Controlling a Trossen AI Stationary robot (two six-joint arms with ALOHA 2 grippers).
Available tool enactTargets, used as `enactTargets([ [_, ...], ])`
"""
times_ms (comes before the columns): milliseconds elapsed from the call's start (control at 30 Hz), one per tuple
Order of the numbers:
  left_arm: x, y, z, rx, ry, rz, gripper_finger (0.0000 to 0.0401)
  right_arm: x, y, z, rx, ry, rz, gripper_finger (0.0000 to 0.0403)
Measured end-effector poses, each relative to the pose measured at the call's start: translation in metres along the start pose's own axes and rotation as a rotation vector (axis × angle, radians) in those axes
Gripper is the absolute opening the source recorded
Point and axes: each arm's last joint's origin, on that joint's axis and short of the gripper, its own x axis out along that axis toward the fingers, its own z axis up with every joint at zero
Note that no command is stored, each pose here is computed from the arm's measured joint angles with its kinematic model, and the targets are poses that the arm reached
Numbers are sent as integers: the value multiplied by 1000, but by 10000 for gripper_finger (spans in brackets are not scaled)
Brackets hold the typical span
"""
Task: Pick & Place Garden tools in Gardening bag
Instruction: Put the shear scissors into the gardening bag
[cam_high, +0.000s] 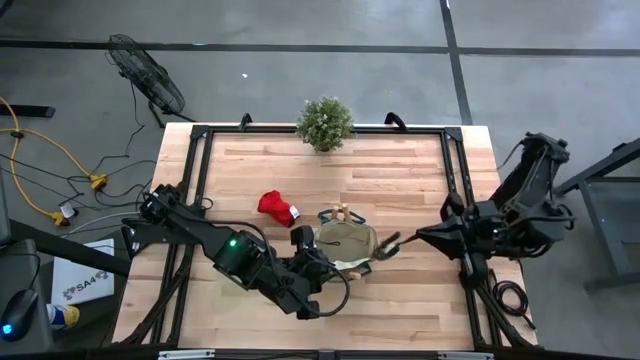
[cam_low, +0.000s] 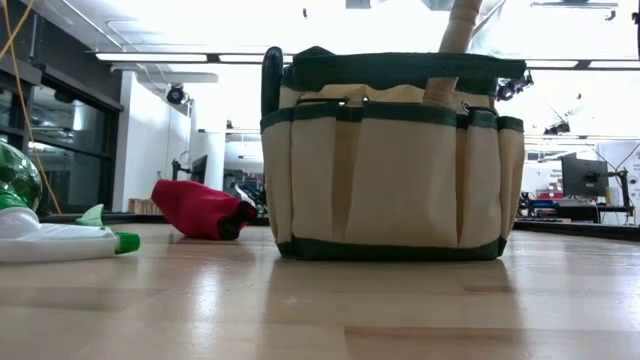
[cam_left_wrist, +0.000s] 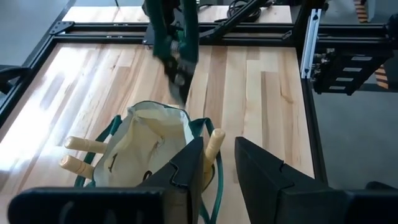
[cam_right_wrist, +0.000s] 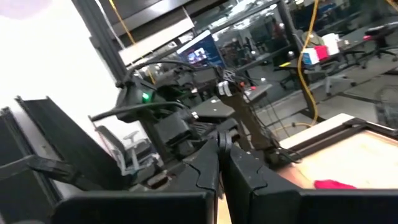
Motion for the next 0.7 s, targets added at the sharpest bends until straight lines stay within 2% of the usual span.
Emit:
enactTargets([
  [333,14,16,10,2,-6,-48,90,-6,-2,-1,-32,21,-31,4],
  [600,23,31,19,20,-18,-63,90,-7,-7,-11,-45,78,-65,4],
  [700,26,35,24,21,-36,-105,90,-8,-9,-16,-47,106,-79,4],
])
